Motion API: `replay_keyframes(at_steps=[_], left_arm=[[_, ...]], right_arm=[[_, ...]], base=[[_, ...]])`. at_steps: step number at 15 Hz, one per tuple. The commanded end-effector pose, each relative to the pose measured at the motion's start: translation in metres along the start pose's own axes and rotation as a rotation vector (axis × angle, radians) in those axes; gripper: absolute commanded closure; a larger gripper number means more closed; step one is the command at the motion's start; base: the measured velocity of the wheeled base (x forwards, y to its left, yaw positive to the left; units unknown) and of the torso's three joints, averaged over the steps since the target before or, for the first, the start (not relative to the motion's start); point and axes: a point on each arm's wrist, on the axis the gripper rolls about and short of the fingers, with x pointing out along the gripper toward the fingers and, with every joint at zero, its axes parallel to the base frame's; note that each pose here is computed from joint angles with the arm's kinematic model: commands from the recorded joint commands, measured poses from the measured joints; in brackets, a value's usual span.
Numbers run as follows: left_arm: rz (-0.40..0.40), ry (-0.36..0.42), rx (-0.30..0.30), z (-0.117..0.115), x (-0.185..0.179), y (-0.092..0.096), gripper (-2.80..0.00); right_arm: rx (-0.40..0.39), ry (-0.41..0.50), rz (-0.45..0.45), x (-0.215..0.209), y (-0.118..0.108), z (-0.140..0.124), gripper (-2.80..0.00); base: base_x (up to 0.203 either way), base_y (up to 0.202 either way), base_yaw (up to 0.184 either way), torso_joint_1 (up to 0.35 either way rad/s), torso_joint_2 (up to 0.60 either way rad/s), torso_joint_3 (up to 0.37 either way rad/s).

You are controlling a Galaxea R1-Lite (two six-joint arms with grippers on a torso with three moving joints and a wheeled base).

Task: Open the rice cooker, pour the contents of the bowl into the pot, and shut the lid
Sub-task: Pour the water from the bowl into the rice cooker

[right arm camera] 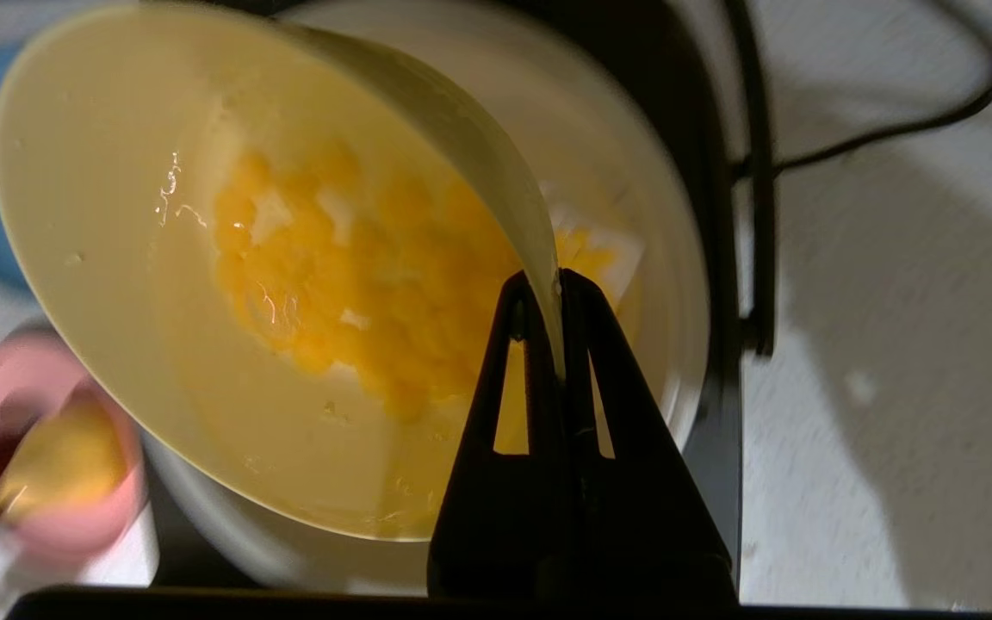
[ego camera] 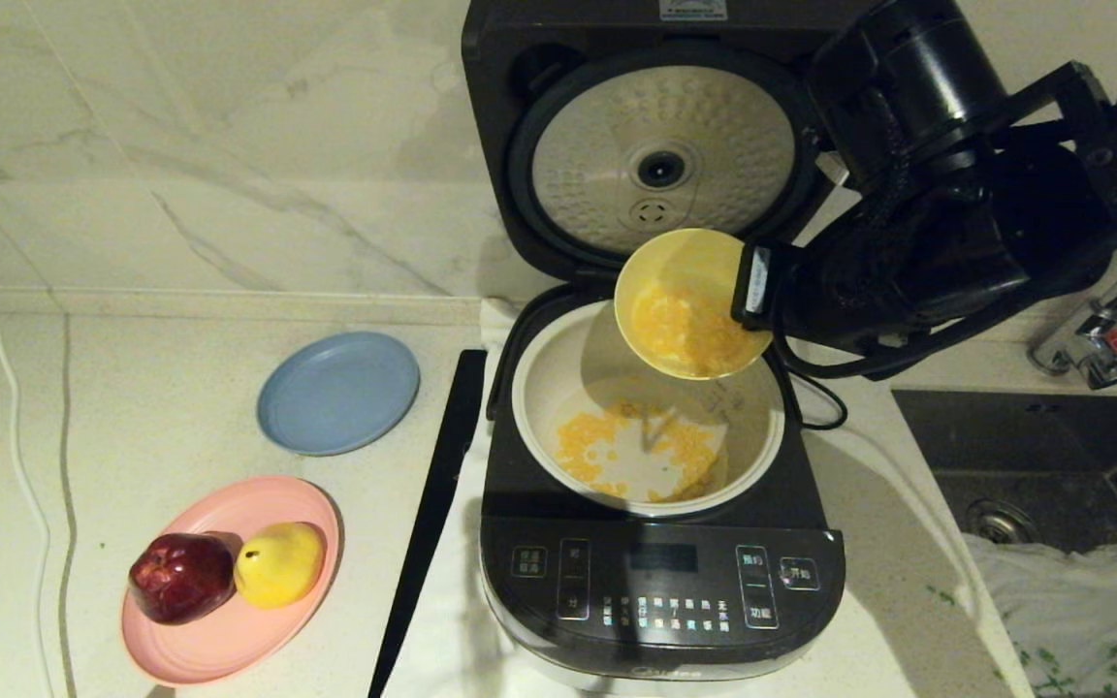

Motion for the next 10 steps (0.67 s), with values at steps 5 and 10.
replay_keyframes(at_steps=[5, 10], left_arm=[[-0.001, 0.008, 0.000, -0.002, 0.001, 0.000, 0.00], [-0.001, 0.008, 0.000, -0.002, 0.001, 0.000, 0.00]], right_arm=[[-0.003, -0.158, -0.061, 0.027, 0.013, -0.008, 0.00], [-0.090, -0.281, -0.054, 0.046, 0.016, -0.029, 0.00]], base=[[0.000, 0.000, 0.000, 0.000, 0.00, 0.000], [0.000, 0.000, 0.000, 0.000, 0.00, 0.000]])
